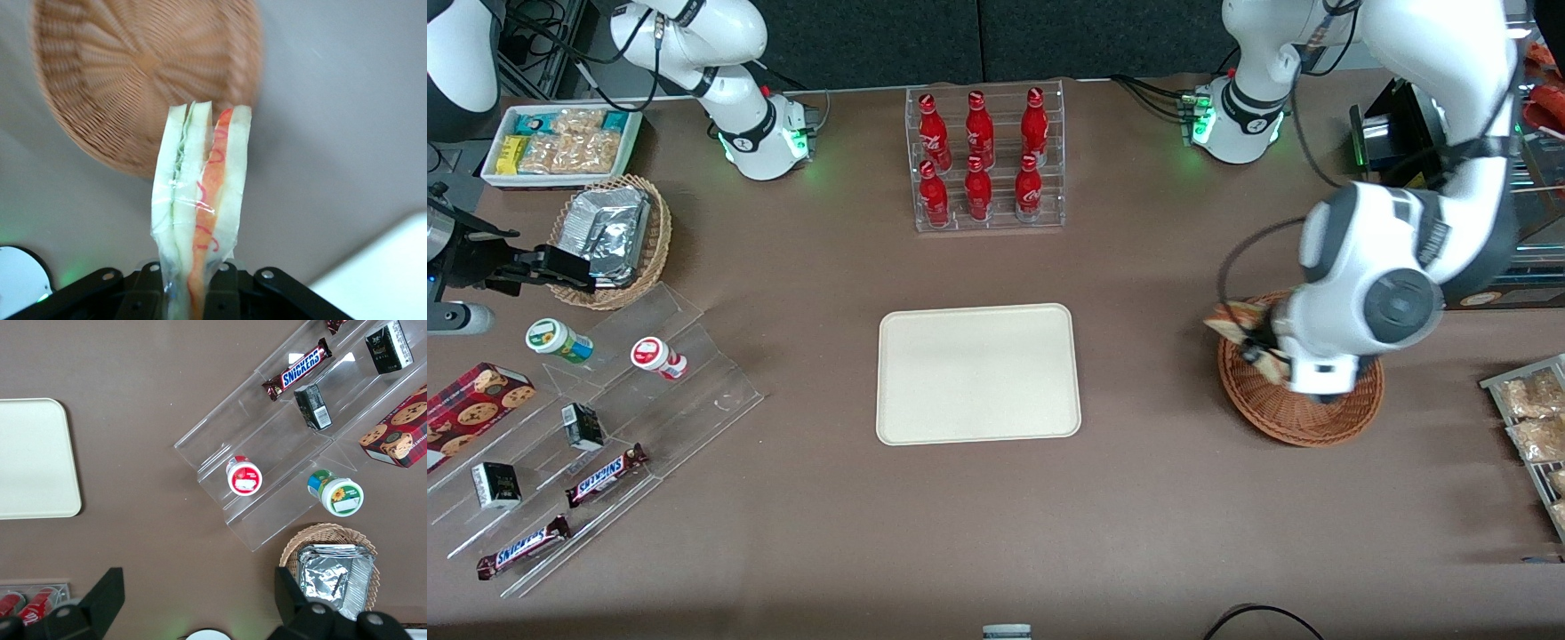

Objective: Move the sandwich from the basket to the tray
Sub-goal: 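Lift the sandwich and carry it with the left gripper onto the tray, then open the left gripper to release the sandwich on the tray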

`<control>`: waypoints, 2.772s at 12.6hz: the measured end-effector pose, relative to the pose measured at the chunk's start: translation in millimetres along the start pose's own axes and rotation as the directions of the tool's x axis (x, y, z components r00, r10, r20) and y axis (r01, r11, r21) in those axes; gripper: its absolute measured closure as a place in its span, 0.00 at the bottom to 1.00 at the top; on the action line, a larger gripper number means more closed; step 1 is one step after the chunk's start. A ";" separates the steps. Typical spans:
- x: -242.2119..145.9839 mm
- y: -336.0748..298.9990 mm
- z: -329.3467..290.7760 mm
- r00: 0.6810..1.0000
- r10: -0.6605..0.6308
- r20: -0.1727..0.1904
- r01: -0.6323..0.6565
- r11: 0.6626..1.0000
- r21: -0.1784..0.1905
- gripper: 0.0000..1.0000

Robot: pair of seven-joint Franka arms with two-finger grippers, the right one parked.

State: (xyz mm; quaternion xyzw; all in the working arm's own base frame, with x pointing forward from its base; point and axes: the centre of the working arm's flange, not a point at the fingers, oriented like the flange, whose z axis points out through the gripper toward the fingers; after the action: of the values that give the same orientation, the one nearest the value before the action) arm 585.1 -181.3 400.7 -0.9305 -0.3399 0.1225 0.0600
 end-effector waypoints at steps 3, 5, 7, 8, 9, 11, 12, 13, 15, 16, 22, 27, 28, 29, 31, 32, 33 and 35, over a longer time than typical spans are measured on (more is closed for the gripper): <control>-95.0 61.8 -2.7 0.988 0.155 -0.027 -0.155 0.988 -0.005 0.81; -153.5 101.7 5.7 0.974 0.218 -0.056 -0.219 0.976 -0.016 0.81; -200.5 138.0 15.5 0.956 0.283 -0.078 -0.286 0.958 -0.032 0.81; -216.4 153.0 18.3 0.947 0.310 -0.090 -0.315 0.948 -0.048 0.81; -227.1 166.1 19.6 0.937 0.334 -0.105 -0.342 0.937 -0.071 0.81; -236.5 187.3 22.8 0.878 0.458 -0.138 -0.472 0.876 -0.095 0.81; -238.6 197.9 27.4 0.832 0.533 -0.154 -0.550 0.830 -0.097 0.81; -239.7 208.6 35.1 0.796 0.583 -0.164 -0.601 0.793 -0.097 0.81; -248.7 229.5 60.3 0.758 0.627 -0.178 -0.648 0.754 -0.106 0.81; -260.9 238.5 79.9 0.743 0.645 -0.176 -0.666 0.739 -0.101 0.81; -267.7 265.3 163.9 0.731 0.660 -0.174 -0.679 0.729 -0.087 0.81; -241.3 270.5 170.9 0.768 0.604 -0.211 -0.632 0.768 -0.103 0.81; -240.4 271.5 177.0 0.774 0.598 -0.208 -0.625 0.774 -0.103 0.81; -239.4 272.2 181.4 0.779 0.592 -0.207 -0.619 0.778 -0.104 0.81; -238.9 273.0 183.1 0.791 0.576 -0.209 -0.604 0.790 -0.110 0.81; -239.0 273.3 183.7 0.794 0.571 -0.210 -0.600 0.793 -0.111 0.81; -239.1 273.3 183.9 0.795 0.569 -0.211 -0.598 0.794 -0.111 0.82; -238.7 273.7 183.1 0.795 0.567 -0.215 -0.597 0.794 -0.112 0.76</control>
State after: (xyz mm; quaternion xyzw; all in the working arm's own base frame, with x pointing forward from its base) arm 528.6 -539.2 215.7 -0.9984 -0.0391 0.0248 -0.0335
